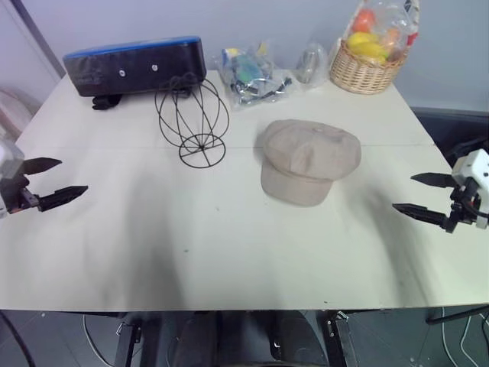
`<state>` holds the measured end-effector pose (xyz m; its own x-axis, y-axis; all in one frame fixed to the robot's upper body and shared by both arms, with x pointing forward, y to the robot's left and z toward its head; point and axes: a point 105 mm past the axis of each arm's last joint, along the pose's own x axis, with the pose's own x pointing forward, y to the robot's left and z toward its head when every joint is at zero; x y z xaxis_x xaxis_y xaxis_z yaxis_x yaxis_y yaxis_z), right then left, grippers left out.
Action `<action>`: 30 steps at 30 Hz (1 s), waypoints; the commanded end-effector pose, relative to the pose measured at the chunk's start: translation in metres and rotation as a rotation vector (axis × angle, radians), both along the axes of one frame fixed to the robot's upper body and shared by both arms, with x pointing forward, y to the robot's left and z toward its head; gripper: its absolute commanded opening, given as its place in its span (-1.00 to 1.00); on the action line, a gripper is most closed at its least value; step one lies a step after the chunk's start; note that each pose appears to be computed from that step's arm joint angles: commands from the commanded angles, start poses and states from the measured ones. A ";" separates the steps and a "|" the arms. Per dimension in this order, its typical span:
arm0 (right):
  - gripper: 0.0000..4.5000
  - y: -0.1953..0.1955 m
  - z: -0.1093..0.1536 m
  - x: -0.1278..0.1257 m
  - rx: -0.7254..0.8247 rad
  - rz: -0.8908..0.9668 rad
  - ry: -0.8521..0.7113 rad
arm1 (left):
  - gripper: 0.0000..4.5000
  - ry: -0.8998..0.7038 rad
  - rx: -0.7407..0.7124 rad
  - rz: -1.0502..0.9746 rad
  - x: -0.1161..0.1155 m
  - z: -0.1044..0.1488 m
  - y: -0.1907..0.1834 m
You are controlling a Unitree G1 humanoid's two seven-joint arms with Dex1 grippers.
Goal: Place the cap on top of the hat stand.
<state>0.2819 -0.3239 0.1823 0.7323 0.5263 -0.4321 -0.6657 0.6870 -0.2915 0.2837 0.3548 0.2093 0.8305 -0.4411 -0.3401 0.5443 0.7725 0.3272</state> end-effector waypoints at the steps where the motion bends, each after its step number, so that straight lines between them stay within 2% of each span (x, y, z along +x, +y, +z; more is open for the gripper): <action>1: 1.00 -0.003 0.009 -0.001 -0.010 -0.003 -0.048 | 0.99 -0.060 0.035 -0.014 0.000 0.017 -0.002; 14: 1.00 -0.009 0.009 -0.002 -0.013 -0.036 -0.053 | 0.99 -0.062 -0.004 0.004 0.007 0.017 -0.003; 20: 1.00 -0.009 0.011 0.001 -0.084 -0.039 -0.077 | 0.99 -0.051 -0.042 -0.057 0.008 0.018 -0.019; 26: 1.00 0.037 0.024 0.001 -0.215 0.047 -0.161 | 0.99 0.002 -0.154 -0.296 -0.012 0.036 -0.070; 30: 1.00 0.095 0.019 -0.006 -0.261 0.130 -0.206 | 0.99 0.117 -0.129 -0.467 -0.033 0.028 -0.101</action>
<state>0.2797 -0.2521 0.1970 0.7509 0.4950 -0.4372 -0.6590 0.5182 -0.5452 0.2601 0.2649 0.2268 0.5461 -0.7714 -0.3268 0.8352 0.5317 0.1406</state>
